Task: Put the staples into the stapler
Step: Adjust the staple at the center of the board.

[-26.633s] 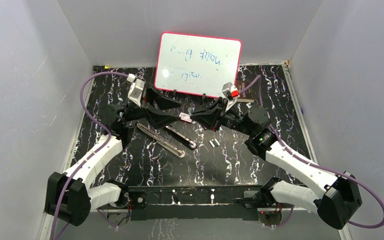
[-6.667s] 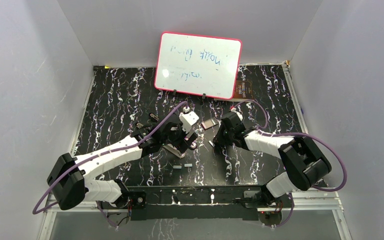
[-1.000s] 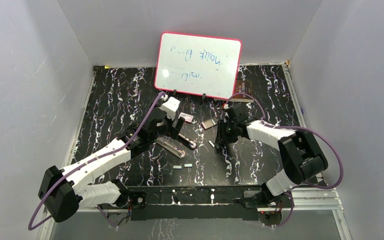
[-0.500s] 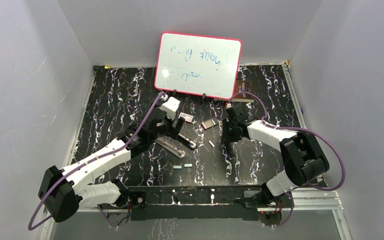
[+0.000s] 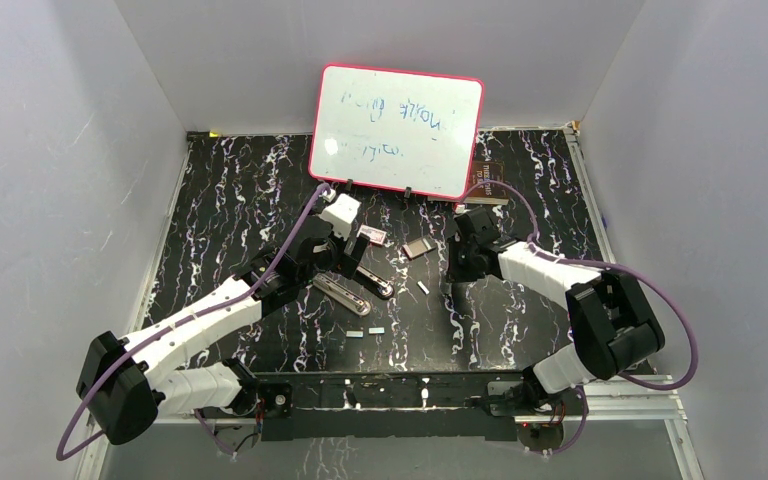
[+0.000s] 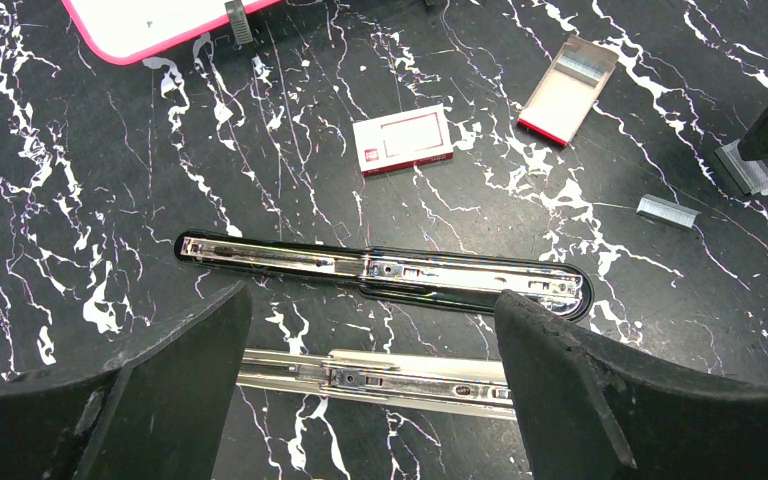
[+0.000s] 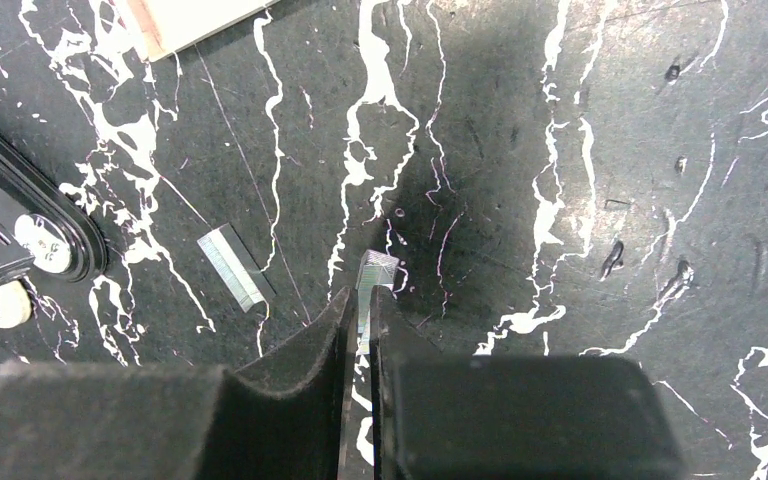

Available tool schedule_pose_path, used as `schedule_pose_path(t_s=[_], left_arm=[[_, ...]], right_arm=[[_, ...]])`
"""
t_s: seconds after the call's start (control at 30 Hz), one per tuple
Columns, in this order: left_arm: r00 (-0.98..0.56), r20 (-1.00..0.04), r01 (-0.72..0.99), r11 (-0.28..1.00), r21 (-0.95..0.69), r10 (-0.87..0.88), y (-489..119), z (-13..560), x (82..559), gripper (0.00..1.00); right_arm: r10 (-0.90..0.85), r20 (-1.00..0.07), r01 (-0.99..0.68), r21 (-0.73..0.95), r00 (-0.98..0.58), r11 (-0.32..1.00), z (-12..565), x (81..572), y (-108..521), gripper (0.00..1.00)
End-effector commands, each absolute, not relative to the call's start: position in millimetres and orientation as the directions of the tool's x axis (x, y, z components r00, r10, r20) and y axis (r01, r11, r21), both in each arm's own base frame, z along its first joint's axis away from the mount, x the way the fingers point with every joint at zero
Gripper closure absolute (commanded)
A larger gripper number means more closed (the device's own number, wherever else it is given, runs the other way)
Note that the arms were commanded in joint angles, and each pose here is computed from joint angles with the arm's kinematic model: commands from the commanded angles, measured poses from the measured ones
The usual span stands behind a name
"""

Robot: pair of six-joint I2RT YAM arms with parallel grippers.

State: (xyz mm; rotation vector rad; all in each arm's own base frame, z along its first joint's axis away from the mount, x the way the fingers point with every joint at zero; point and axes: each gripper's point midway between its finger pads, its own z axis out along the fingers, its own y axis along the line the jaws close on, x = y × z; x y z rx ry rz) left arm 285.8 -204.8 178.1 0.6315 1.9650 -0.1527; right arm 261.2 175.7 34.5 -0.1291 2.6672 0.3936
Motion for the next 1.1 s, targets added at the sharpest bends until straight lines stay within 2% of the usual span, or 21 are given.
schedule_pose_path(t_s=[0.0,0.1,0.4,0.7,0.9,1.07], left_arm=[[-0.339,-0.871,0.492,0.856,0.158,0.355,-205,180,286,0.09],[-0.336,-0.873,0.492,0.857,0.157,0.353,-205,181,285,0.09],[-0.341,-0.872,0.492,0.857,0.153,0.351,-205,178,284,0.09],[-0.362,-0.87,0.472,0.871,0.138,0.334,-206,164,293,0.09],[-0.436,-0.87,0.446,0.895,0.014,0.231,-203,150,321,0.09],[-0.445,-0.876,0.431,0.902,-0.029,0.184,-196,145,339,0.09]], right_arm=[[-0.002,-0.464,-0.152,0.287,-0.886,0.946,44,265,180,0.83],[0.001,-0.467,-0.14,0.268,-0.884,0.953,44,266,176,0.83],[0.057,-0.536,-0.097,0.254,-0.843,0.962,66,272,166,0.73],[0.092,-0.546,-0.073,0.273,-0.833,0.959,74,269,163,0.59],[0.061,-0.547,-0.111,0.275,-0.835,0.955,76,272,169,0.54],[0.041,-0.542,-0.147,0.3,-0.839,0.943,77,276,178,0.51]])
